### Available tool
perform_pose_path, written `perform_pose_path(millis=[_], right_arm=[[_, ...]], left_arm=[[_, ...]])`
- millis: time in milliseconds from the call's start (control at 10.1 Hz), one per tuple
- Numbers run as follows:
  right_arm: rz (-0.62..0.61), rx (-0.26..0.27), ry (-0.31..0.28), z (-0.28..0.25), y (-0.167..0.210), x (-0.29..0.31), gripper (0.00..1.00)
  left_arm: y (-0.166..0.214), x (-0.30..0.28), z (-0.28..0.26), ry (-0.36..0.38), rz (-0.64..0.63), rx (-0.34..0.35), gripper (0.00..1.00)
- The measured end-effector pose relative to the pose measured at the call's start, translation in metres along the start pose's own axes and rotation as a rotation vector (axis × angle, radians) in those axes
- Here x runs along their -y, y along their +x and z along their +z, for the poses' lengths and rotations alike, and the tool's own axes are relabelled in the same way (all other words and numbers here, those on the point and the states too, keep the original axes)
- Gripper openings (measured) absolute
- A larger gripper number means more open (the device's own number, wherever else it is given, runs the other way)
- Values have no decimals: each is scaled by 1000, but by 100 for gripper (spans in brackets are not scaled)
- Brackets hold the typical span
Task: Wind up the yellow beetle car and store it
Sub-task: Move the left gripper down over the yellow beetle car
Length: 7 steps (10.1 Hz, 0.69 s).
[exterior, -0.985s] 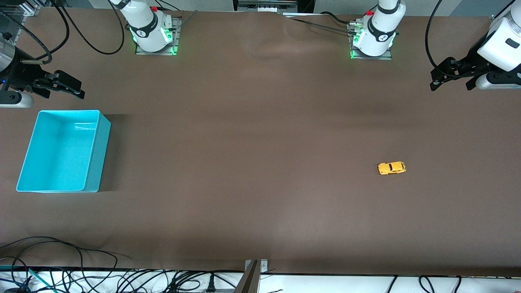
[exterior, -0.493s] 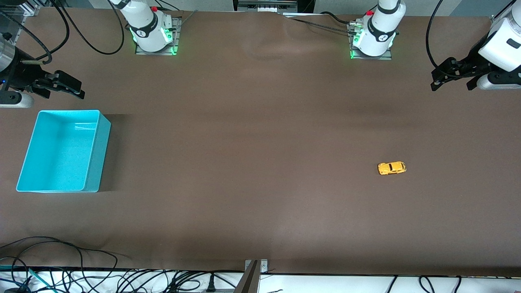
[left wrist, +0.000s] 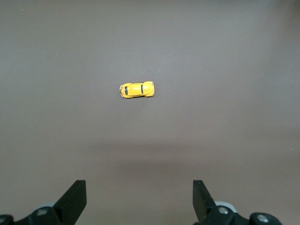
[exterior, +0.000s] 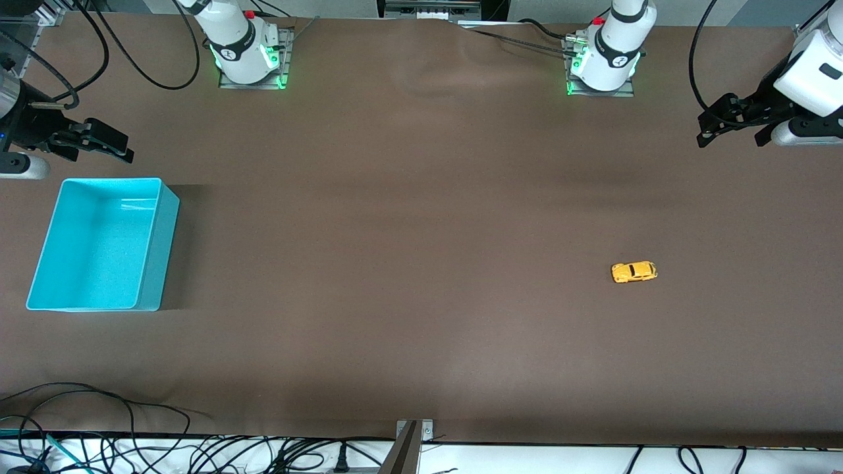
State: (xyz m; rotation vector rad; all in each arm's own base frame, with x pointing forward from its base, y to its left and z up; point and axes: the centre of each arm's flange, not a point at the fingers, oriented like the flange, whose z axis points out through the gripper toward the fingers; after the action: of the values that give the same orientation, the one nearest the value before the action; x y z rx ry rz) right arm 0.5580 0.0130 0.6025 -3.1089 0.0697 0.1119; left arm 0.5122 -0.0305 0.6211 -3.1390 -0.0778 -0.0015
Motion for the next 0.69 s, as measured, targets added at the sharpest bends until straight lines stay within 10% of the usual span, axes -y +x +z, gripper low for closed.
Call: perform_pose_path(millis=[690], right_arm=[[0, -1, 1, 0, 1, 0, 100]], left_arm=[[50, 10, 59, -3, 301, -6, 100]])
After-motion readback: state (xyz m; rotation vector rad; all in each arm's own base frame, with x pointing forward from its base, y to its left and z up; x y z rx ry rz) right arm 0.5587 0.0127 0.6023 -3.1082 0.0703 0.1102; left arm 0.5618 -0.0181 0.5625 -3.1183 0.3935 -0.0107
